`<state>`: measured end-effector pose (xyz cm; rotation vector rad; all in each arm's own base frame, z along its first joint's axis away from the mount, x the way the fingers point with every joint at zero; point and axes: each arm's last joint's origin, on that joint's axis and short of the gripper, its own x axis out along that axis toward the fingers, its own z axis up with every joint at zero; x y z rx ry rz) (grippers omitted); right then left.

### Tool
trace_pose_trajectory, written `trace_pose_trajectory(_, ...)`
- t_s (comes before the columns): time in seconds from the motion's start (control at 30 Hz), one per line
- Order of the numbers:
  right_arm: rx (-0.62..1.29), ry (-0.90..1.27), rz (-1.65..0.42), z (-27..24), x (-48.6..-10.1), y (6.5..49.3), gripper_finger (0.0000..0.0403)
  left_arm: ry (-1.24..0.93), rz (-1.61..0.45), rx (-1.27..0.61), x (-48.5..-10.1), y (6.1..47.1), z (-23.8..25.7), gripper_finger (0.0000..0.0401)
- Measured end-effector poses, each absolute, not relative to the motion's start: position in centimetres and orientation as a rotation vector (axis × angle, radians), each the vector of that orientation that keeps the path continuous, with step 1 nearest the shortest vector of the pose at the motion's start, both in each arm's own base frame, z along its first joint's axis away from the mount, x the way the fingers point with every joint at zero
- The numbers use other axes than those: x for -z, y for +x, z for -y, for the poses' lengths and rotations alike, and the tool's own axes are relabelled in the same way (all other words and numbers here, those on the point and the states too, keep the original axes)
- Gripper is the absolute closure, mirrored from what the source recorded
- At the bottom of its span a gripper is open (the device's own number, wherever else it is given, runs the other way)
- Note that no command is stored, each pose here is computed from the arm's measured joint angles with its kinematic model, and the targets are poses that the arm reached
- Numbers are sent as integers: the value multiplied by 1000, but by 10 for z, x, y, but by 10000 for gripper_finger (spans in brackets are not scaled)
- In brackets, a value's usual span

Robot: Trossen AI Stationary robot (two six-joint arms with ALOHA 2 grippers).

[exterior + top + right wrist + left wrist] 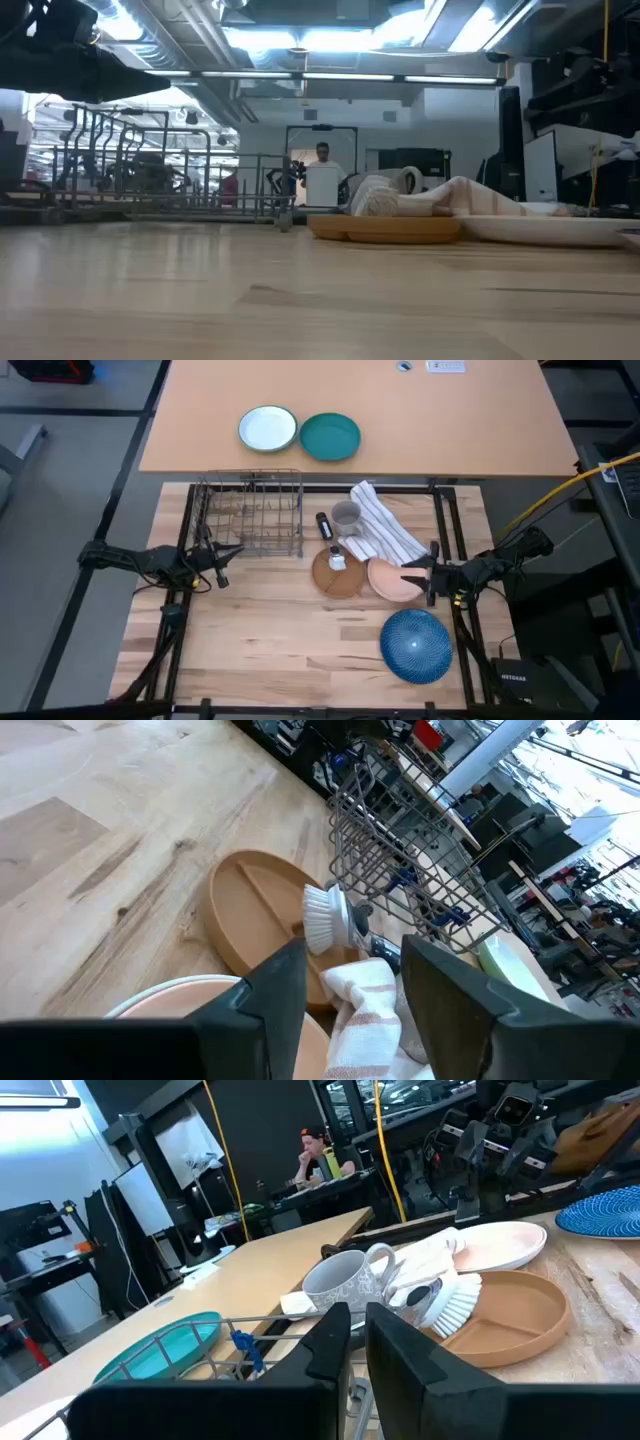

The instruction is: Sort dishes

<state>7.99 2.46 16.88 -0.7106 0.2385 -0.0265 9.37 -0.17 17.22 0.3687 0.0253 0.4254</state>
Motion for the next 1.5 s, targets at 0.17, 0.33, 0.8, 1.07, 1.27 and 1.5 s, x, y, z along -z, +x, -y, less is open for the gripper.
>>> trace_pose_trajectory(0.17, 27, -711, -239, -25, -169, 80, 235, 369, -25, -425, -172, 94, 2, 372)
trace_pose_trajectory(0.33, 27, -711, -238, -25, -169, 80, 235, 369, -25, -425, -172, 94, 2, 372)
trace_pose_trajectory(0.8, 26, -711, -239, -25, -169, 80, 235, 369, -25, -425, -172, 94, 2, 372)
trace_pose_trajectory(1.07, 27, -711, -238, -25, -169, 80, 235, 369, -25, -426, -172, 94, 2, 372)
trace_pose_trajectory(1.27, 28, -707, -232, -25, -169, 80, 235, 369, -25, -425, -172, 94, 2, 372)
trace_pose_trajectory(1.5, 57, -645, -140, -26, -178, 82, 235, 369, -25, -425, -172, 94, 2, 372)
